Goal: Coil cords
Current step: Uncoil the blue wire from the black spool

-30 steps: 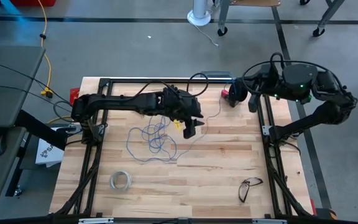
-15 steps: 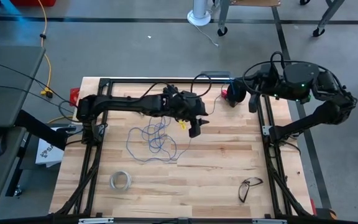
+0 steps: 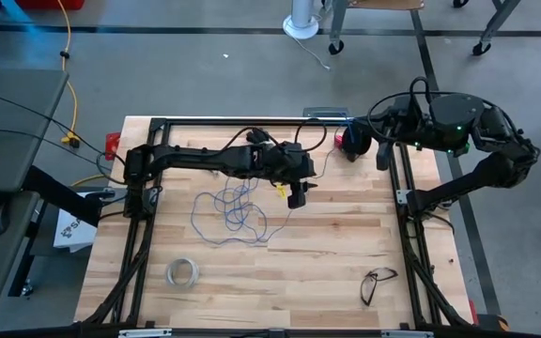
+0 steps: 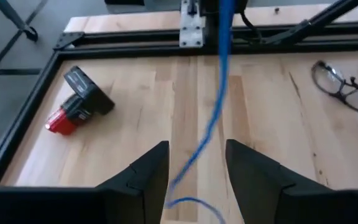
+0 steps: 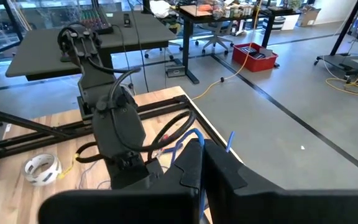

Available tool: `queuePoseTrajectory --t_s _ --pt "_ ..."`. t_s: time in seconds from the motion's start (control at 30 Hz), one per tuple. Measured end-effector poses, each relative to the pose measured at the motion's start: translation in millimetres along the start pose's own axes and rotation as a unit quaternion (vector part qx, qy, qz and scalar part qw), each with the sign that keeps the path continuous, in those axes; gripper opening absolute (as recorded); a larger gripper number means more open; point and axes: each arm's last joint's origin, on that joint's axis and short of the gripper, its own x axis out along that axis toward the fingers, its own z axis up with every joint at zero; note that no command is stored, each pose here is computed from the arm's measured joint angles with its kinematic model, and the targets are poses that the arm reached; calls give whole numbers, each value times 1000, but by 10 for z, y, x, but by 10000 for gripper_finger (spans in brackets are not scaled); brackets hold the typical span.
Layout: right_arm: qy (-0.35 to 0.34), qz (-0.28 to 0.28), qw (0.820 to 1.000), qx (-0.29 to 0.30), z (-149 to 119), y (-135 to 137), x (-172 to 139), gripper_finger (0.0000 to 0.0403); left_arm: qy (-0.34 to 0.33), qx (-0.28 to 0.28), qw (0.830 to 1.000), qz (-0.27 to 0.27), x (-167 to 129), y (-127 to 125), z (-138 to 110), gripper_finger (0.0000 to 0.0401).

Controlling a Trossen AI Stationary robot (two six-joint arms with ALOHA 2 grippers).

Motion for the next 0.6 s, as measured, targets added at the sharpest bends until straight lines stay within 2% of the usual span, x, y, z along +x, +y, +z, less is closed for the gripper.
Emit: queuePoseTrajectory --t_s 0.27,0.37,0.53,0.6 --pt "0 0 1000 0 0 0 0 0 -2 21 1000 2 -1 -12 5 143" --pt "0 0 1000 0 0 0 0 0 -1 27 1000 10 -1 -8 4 108" --pt "0 0 1000 0 0 0 0 0 1 28 1000 9 -1 -9 1 24" --pt "0 0 1000 0 1 0 0 0 -3 27 1000 1 -1 -13 7 7"
